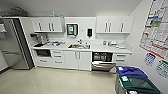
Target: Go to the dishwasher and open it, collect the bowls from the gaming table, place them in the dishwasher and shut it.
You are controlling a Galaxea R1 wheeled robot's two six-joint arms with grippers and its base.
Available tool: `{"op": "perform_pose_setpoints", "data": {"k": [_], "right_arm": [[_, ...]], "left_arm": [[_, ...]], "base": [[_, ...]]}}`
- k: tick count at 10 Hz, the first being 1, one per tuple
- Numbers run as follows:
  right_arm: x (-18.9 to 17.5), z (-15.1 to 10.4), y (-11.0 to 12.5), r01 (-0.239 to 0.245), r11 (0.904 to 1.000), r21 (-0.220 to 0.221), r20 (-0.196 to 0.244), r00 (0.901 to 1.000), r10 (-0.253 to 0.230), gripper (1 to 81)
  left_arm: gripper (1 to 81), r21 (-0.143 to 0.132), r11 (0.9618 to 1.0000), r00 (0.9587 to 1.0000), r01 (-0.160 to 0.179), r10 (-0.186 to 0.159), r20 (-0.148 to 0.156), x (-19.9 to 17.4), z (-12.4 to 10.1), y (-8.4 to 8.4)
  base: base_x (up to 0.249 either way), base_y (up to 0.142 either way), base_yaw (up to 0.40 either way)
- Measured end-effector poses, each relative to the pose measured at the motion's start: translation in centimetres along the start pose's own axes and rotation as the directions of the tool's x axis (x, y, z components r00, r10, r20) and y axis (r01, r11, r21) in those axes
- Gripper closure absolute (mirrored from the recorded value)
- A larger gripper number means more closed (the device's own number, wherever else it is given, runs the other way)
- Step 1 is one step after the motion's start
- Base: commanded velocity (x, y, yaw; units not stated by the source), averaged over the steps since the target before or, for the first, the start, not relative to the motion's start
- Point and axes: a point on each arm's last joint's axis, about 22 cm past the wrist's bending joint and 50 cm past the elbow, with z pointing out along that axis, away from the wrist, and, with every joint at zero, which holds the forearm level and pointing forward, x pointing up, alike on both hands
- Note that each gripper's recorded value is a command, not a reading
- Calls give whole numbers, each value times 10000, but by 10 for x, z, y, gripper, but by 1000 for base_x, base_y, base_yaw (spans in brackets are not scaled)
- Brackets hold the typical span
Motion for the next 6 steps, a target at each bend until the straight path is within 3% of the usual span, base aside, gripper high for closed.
{"op": "perform_pose_setpoints", "data": {"k": [5, 6], "right_arm": [[3, 3, -9, -28, 9999, 123, -226, 9997, 31, 811], [4, 3, -8, -21, 9999, 114, -270, 9996, 24, 811]], "left_arm": [[811, -6, 10000, 10000, 6, -6, -20, 1, 0, 0], [811, -16, 10000, 10000, 1, -1, -21, 0, 0, 1]], "base": [[161, 0, 0], [157, -75, 0]]}}
